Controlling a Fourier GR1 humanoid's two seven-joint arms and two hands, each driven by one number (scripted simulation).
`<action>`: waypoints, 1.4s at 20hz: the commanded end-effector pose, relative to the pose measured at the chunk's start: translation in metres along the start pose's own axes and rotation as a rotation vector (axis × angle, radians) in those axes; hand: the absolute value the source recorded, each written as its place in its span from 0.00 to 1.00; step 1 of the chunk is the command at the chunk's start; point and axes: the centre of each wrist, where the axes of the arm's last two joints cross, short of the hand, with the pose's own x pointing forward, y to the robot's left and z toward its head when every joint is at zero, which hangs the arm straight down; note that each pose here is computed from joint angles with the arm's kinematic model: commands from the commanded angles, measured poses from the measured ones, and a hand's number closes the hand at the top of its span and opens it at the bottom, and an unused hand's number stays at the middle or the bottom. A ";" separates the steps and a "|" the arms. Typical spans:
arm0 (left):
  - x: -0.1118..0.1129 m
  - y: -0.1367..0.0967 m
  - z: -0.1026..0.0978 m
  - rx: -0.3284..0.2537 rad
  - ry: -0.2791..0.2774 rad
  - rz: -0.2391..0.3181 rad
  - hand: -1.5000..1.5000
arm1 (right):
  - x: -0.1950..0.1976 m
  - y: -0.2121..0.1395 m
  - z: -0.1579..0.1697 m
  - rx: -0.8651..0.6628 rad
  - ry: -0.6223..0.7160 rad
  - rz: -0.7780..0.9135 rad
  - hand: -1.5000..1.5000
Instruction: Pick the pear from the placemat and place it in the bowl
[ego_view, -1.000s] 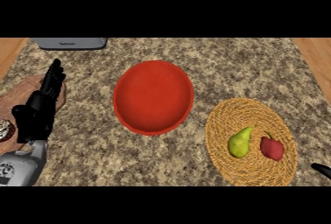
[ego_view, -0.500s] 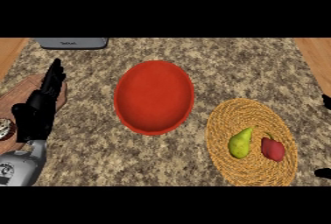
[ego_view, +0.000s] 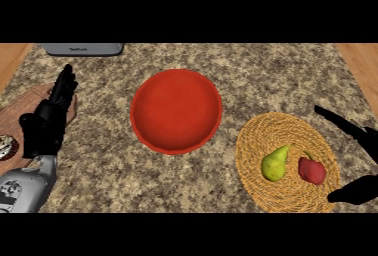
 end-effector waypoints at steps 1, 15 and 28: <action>-0.006 -0.003 0.005 -0.004 -0.007 0.012 0.50 | 0.017 0.010 -0.026 0.082 0.042 0.046 0.00; 0.004 0.011 0.001 0.022 -0.004 -0.006 0.50 | -0.009 0.075 -0.053 0.189 0.227 0.144 0.00; -0.006 -0.007 0.001 0.017 0.016 0.016 0.50 | -0.023 0.082 -0.097 0.222 0.229 0.140 0.00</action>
